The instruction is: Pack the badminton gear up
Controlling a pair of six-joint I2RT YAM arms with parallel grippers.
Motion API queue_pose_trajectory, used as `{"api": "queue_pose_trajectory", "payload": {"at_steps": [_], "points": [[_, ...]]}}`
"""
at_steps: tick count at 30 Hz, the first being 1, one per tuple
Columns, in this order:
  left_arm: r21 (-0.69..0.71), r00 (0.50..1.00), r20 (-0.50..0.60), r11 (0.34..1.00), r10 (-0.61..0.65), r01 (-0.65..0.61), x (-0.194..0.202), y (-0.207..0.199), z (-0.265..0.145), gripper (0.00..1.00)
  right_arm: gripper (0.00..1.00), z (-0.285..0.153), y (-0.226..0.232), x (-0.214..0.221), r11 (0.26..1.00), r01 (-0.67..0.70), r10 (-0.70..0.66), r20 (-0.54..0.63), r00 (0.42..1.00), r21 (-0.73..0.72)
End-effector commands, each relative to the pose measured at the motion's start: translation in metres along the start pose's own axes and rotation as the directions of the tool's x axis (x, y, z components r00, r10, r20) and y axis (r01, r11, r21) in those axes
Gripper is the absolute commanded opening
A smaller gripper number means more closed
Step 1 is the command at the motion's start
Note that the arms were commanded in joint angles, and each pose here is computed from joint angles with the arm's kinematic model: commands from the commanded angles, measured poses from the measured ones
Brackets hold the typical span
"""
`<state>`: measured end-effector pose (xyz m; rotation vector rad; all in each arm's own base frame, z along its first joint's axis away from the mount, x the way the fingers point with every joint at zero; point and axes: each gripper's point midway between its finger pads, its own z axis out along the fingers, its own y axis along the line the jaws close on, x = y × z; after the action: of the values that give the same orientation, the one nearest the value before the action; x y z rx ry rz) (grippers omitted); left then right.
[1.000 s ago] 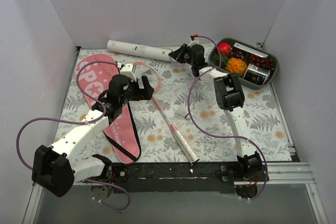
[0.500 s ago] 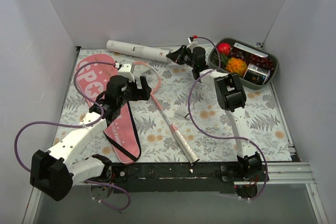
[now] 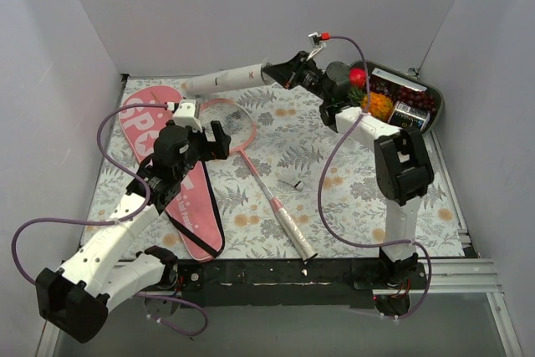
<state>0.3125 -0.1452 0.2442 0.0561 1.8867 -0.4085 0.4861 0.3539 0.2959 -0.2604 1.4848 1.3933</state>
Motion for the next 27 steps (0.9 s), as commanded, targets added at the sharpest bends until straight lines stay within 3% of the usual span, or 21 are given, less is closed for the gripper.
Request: {"api": "queue_pose_trajectory", "payload": {"at_steps": [1,7,16,24,27], "points": [[-0.021,0.999,0.037,0.999,0.025,-0.024,-0.014,0.004,-0.012,0.9,0.01,-0.022,0.071,-0.038,0.983,0.152,-0.143,0.093,0.985,-0.101],[0.014,0.996,0.038,0.996,0.082,-0.083,-0.015,-0.001,-0.011,0.9,0.01,-0.052,0.105,-0.037,0.978,0.191,-0.185,0.078,0.98,-0.088],[0.069,0.984,0.111,0.987,0.137,-0.145,-0.037,-0.012,-0.02,0.91,0.01,-0.094,0.093,-0.006,0.977,0.208,-0.208,-0.006,0.978,0.039],[0.074,0.979,0.124,0.982,0.162,-0.172,-0.047,-0.015,-0.02,0.91,0.01,-0.129,0.053,0.027,0.939,0.264,-0.247,-0.106,0.963,0.22],[0.081,0.98,0.119,0.982,0.16,-0.17,-0.045,-0.017,-0.019,0.91,0.01,-0.142,0.008,0.038,0.871,0.27,-0.216,-0.174,0.961,0.41]]}}
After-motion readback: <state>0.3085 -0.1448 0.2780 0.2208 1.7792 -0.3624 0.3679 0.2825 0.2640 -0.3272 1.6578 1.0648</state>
